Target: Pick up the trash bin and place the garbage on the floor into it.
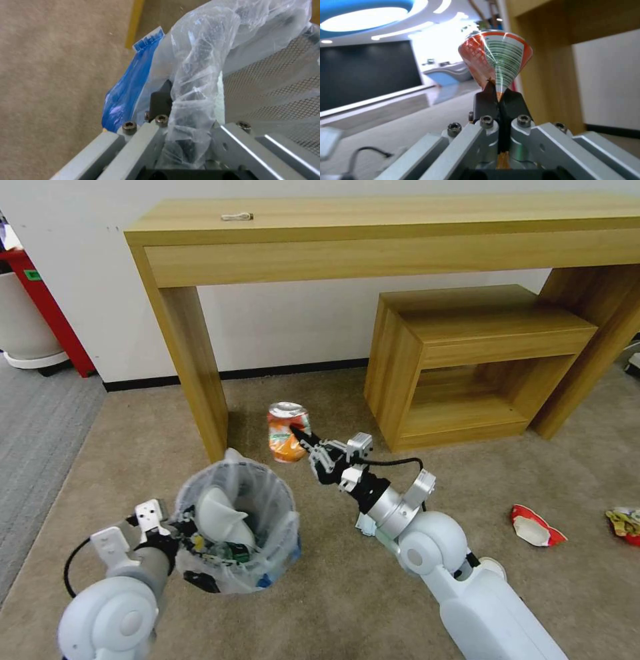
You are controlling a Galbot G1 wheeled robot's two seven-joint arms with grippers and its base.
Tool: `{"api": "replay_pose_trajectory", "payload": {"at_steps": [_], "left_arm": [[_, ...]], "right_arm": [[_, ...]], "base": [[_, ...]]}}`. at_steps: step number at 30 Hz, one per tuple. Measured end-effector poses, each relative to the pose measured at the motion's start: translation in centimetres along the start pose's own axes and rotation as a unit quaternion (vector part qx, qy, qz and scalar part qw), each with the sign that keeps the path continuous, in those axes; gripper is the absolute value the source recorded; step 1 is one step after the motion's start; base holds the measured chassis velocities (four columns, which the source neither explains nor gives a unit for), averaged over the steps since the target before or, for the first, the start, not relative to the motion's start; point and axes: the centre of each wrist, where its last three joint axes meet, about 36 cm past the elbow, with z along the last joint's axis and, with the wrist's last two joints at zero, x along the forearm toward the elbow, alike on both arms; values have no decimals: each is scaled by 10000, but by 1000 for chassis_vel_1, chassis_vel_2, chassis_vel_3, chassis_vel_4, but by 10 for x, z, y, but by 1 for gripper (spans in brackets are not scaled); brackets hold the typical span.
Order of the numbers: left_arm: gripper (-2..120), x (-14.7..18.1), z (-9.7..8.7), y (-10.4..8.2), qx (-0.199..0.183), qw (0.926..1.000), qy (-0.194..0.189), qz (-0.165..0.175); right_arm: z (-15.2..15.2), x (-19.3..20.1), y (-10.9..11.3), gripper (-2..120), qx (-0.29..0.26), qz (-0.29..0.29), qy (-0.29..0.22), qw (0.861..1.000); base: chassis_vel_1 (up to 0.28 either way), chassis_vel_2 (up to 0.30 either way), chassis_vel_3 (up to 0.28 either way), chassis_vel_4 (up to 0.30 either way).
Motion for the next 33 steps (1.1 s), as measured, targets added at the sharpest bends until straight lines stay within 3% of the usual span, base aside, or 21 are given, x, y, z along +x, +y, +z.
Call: {"api": "replay_pose_trajectory", "payload": {"at_steps": [5,10,22,33], "left_arm": [[1,1,5,-8,55,9997,92,202],[1,8,5,-13,146,9991,117,386],[1,17,0,-19,239,9979,105,585],[1,25,-2,-20,302,9972,345,583]], "right_arm": [[20,1,1,0,172,-494,3,9986],[39,8,0,0,296,-635,207,9973],[50,14,-1,0,301,-813,397,9954],[46,12,-6,0,317,-774,283,9961]], "base": [[0,0,0,0],[0,0,0,0],[0,0,0,0],[0,0,0,0]]}}
